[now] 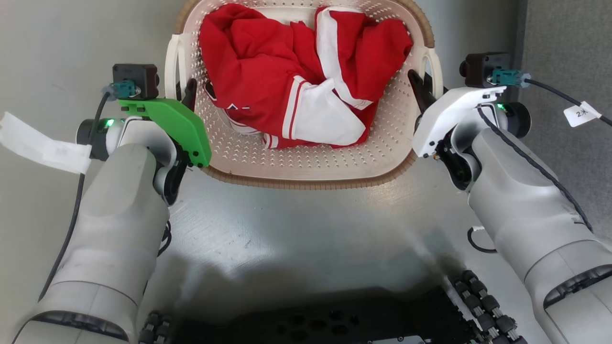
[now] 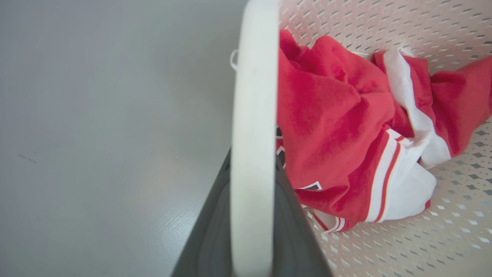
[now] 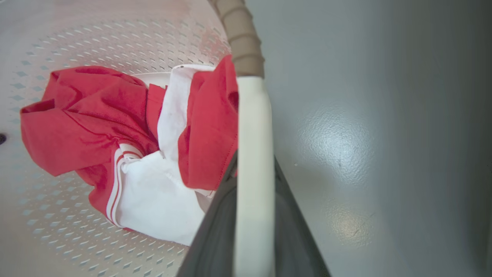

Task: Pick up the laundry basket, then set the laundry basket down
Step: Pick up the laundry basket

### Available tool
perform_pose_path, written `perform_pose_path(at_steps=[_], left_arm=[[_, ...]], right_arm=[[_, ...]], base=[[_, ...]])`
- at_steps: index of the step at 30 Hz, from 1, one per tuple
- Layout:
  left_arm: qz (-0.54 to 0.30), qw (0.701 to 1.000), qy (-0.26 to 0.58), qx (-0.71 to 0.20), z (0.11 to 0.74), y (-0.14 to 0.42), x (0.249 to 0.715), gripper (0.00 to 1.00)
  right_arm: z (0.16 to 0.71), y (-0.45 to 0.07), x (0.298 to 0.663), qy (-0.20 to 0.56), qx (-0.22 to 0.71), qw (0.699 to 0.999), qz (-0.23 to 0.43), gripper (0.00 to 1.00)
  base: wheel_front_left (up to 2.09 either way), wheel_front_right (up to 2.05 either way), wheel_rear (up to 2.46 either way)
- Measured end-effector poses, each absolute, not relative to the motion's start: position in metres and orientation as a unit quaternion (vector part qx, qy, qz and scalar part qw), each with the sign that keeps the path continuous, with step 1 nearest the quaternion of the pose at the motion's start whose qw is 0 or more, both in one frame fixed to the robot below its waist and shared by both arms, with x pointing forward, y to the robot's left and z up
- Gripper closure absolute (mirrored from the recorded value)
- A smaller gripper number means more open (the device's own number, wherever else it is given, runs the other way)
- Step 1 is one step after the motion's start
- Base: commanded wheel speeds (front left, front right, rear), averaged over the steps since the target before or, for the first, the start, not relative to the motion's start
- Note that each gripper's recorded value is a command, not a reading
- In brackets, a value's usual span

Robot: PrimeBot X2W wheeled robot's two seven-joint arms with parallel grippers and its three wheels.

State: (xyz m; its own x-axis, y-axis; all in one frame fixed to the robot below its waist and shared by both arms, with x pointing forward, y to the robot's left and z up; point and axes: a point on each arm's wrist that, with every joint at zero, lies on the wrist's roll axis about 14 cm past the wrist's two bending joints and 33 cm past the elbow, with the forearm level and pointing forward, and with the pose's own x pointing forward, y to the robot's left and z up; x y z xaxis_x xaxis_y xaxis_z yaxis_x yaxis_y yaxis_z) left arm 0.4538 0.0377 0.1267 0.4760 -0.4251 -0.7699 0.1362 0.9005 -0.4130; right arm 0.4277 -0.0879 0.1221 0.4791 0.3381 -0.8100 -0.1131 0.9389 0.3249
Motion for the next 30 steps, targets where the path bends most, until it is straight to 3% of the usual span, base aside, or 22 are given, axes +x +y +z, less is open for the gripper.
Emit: perform_pose_path(at_steps=[30], left_arm=[[-0.18, 0.842, 0.478, -0.174, 0.209, 0.024, 0.441, 1.0]], right_arm=[[0.206, -0.093, 0.433, 0.465, 0.097, 0.869, 0.14, 1.0]], base=[[0.0, 0.0, 0.0]])
